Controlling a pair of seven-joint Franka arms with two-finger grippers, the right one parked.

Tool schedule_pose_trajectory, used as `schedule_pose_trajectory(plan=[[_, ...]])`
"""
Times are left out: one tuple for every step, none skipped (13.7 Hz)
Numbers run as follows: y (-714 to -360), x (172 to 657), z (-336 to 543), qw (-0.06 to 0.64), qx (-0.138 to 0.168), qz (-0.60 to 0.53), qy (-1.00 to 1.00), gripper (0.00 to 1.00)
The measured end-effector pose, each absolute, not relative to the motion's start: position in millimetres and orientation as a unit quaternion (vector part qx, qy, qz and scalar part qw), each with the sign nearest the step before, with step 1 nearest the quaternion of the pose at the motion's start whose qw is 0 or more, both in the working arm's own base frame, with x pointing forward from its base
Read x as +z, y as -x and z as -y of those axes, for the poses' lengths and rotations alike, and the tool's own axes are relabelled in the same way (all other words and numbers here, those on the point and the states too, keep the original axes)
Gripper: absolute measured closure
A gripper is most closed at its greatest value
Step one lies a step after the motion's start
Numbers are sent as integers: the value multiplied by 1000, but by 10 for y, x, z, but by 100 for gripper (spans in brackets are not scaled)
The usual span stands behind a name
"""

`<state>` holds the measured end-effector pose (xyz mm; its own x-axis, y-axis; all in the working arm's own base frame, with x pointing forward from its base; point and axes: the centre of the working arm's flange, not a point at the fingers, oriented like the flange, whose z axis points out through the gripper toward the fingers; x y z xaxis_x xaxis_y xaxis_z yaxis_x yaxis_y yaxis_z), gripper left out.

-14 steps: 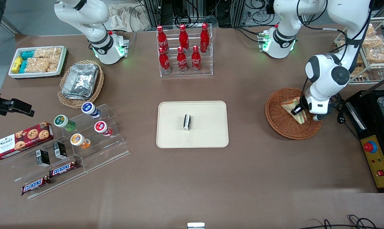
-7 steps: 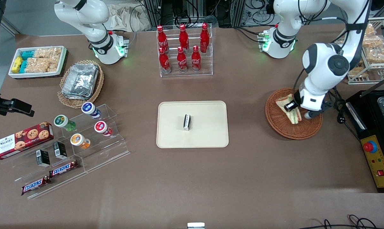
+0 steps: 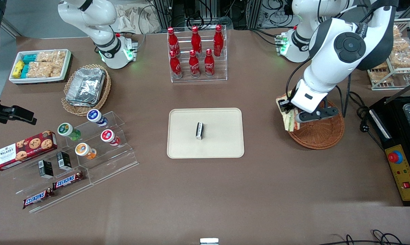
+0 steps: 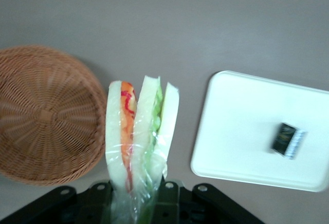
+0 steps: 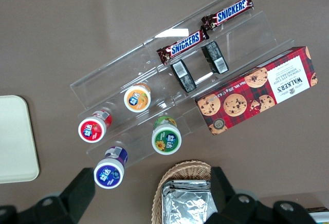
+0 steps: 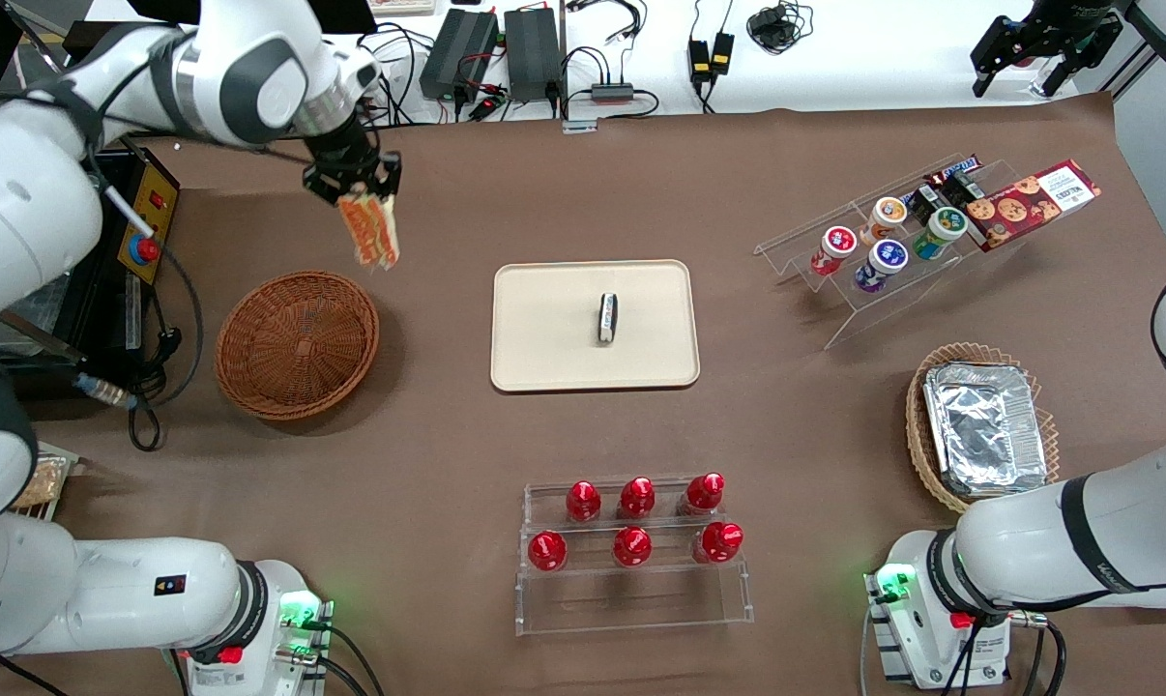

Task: Place sandwich from basket to tray
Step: 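Carry the sandwich over the white tray with the left gripper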

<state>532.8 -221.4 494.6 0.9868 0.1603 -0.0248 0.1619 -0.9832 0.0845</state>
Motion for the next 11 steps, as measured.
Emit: schedule_pose_trajectory(plan=[[-5427,4880,2316,43,-9,-62,-997,78],[-5492,4731,2462,36,-11,-39,-999,78],[-5517,4544,2647,34,-12,-18,-999,78],[-5508,4343,2866,38,-15,3,-999,78],[-5478,4146,3094,45,-16,21,-999,78],[-5447,3969,3283,52,-17,35,-998,78],[-5418,3816,3420,53,-17,47,-997,78],[-5390,3661,3536,50,-17,53,-997,78],[-5371,3499,3633,45,-14,53,-997,78],[-5359,3323,3715,39,-7,51,-998,78],[-5345,3130,3784,34,-1,47,-998,78]])
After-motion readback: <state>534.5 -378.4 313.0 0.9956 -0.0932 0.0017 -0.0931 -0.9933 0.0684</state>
